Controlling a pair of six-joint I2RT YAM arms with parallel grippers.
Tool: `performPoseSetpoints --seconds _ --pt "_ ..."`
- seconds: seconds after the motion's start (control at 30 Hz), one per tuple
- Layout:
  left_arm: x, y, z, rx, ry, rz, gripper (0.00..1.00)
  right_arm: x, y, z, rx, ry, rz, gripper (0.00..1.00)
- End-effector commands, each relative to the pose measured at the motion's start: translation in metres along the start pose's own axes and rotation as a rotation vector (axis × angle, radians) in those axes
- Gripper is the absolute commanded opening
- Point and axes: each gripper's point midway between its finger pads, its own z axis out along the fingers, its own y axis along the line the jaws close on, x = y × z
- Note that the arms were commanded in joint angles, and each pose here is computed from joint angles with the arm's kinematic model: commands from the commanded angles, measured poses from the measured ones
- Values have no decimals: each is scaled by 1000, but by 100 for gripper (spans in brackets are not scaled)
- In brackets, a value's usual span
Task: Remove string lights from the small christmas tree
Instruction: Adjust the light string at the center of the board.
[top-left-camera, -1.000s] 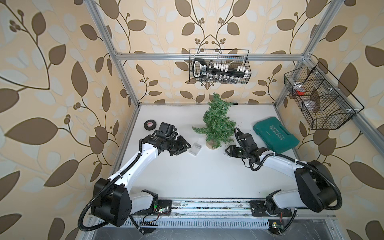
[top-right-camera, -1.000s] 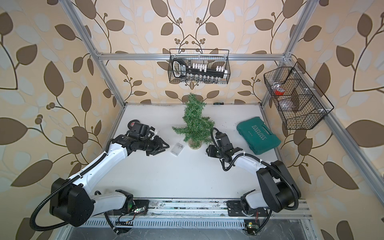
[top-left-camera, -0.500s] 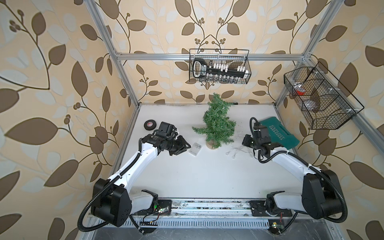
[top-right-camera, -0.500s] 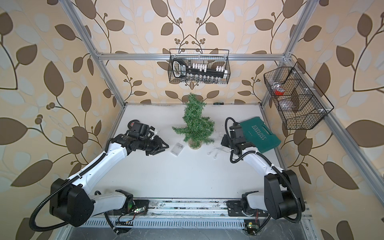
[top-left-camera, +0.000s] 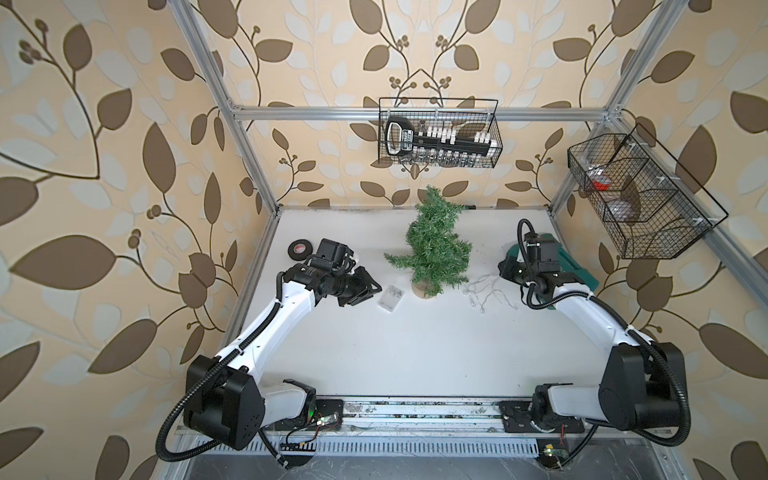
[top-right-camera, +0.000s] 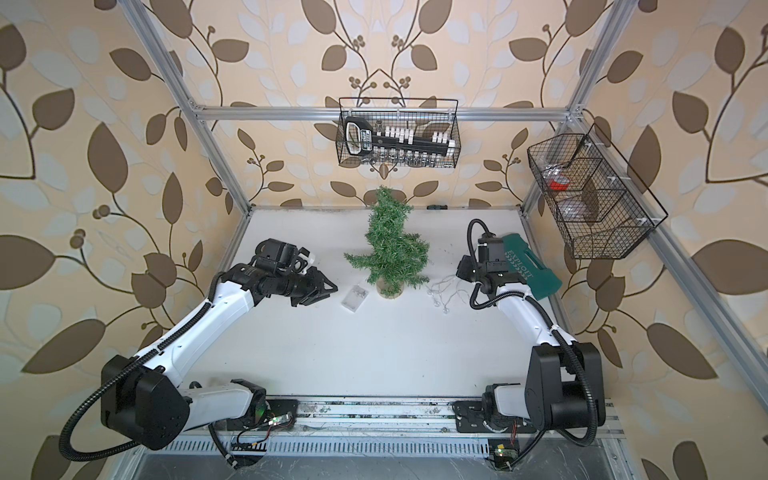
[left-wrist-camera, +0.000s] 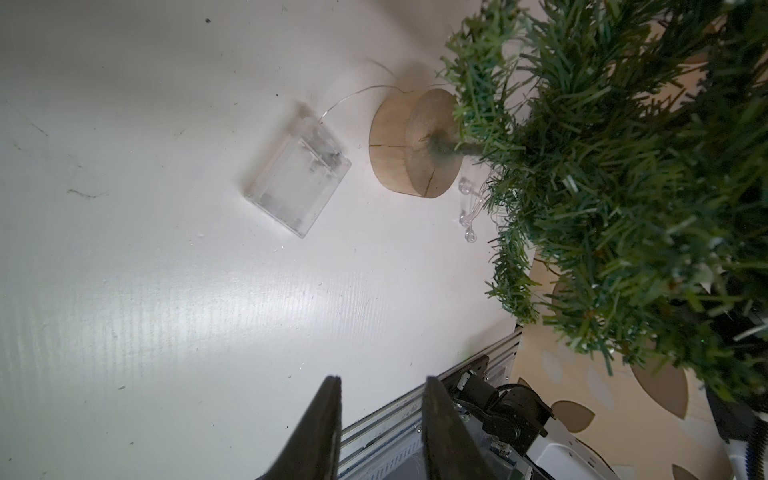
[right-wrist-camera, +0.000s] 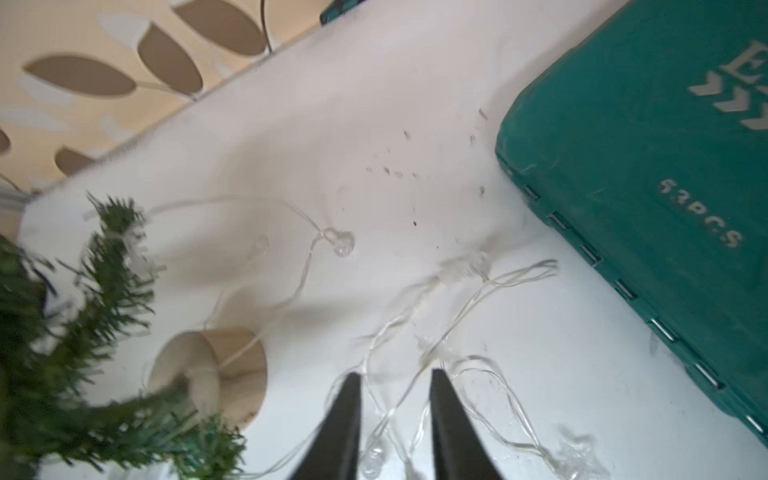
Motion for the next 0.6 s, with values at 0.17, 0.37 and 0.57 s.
performPoseSetpoints --seconds 0.17,0.37,0.57 --pt "-3 3 -2 -7 -17 23 34 53 41 -5 -218 34 -186 48" --pt "-3 3 1 -5 -6 19 34 72 64 -4 -361 -38 -238 49" --pt "-4 3 0 -12 -1 26 34 79 78 14 -406 -14 -235 48"
